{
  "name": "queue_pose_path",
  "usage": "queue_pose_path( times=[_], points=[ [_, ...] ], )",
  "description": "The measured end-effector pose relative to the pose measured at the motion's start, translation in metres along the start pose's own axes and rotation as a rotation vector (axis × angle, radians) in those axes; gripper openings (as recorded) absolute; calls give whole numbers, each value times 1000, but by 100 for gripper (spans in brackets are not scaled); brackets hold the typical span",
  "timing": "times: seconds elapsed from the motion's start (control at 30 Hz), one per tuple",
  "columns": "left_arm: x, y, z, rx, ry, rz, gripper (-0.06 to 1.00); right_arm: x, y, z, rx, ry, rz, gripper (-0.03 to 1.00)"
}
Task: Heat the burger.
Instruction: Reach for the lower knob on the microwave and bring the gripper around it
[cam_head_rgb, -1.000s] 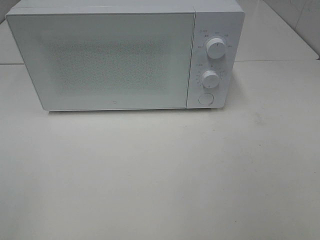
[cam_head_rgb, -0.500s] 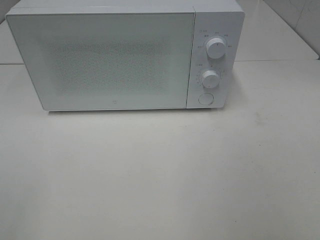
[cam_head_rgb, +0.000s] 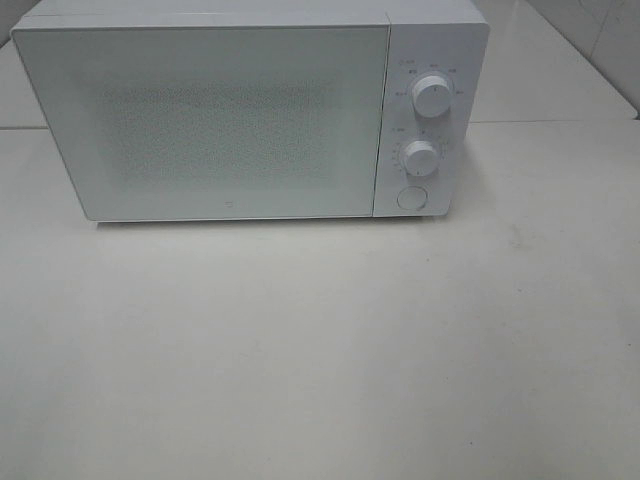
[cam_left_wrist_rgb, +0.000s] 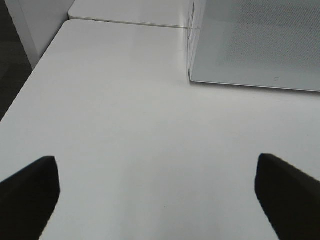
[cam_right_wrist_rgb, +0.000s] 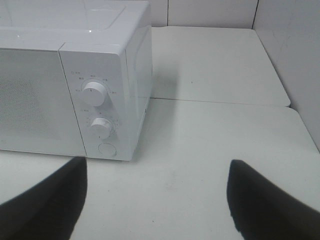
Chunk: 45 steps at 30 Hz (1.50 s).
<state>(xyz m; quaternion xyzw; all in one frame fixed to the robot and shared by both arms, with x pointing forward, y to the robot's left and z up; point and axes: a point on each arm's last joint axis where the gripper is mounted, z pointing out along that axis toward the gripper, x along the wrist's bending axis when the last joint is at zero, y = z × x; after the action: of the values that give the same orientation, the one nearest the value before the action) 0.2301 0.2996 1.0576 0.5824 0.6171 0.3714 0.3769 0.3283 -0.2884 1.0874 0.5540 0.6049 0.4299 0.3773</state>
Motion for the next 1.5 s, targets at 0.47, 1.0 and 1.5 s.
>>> queue_pose_path(
  times=[0.47,1.0,1.5],
  points=[
    [0,0,0,0,0,0,98,7,12,53,-7,32,-13,75],
    [0,0,0,0,0,0,98,17,-21,128,-92,105,-36,75],
    [0,0,0,0,0,0,98,12,-66,160,-146,-124,-65,75]
  ],
)
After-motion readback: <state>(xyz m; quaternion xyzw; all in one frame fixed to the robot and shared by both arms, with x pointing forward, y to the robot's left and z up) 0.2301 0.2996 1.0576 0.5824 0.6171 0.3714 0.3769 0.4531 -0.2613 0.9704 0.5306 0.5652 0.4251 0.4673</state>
